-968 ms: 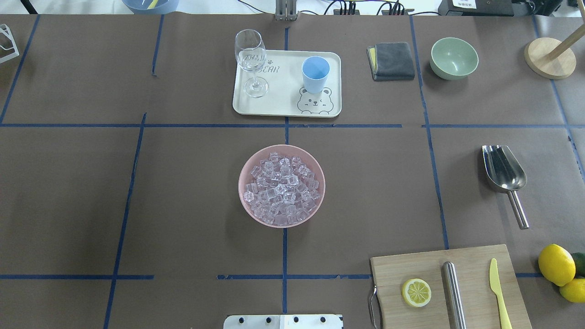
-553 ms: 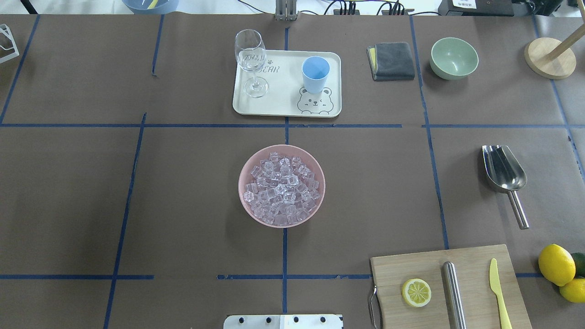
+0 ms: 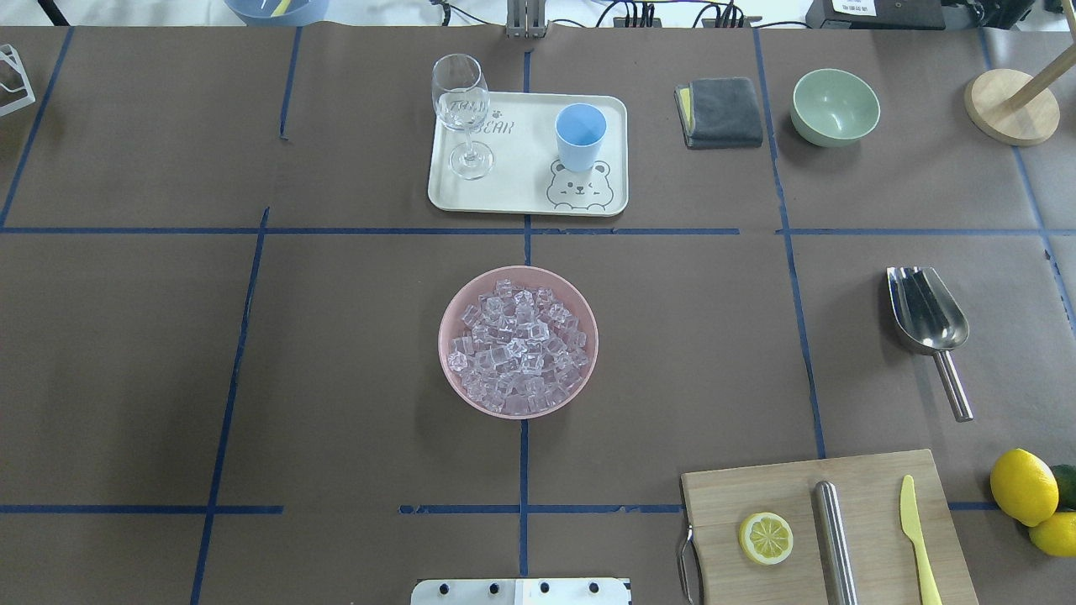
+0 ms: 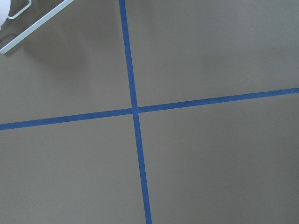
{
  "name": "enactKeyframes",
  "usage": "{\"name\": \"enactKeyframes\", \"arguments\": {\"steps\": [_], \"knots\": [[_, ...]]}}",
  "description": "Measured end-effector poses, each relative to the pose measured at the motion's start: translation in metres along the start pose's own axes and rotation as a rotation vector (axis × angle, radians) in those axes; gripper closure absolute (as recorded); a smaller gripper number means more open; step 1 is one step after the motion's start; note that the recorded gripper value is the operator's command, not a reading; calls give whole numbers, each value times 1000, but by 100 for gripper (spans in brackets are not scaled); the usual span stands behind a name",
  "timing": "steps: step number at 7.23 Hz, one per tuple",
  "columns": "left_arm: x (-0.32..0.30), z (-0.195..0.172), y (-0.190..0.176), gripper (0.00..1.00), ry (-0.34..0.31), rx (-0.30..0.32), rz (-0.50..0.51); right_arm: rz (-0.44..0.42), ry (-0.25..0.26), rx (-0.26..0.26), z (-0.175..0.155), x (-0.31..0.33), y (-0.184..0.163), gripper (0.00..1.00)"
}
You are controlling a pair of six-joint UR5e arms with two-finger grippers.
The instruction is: Put ice in cup with scoop
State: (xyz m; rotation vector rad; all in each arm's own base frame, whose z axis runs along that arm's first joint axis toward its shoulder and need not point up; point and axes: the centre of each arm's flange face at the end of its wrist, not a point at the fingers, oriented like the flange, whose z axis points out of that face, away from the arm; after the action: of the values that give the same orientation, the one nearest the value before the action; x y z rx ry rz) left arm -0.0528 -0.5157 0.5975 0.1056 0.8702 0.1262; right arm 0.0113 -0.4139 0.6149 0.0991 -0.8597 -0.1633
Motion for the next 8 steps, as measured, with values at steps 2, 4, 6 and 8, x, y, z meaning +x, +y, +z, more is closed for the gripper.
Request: {"name": "enactKeyframes", "arguments": {"steps": [2,4,6,8], "knots": [[4,0,0,0,-1,1,10,-4,-11,3,1,0,4,0],[9,6,-1,0,2,-10,21,-11,-45,10,2,-2,9,0],[13,10,-2,0,4,-17,26,1,-98,18,2,-8,15,0],[16,11,-2,0,5,-19,32,12,-133,28,5,-18,18,6]]}}
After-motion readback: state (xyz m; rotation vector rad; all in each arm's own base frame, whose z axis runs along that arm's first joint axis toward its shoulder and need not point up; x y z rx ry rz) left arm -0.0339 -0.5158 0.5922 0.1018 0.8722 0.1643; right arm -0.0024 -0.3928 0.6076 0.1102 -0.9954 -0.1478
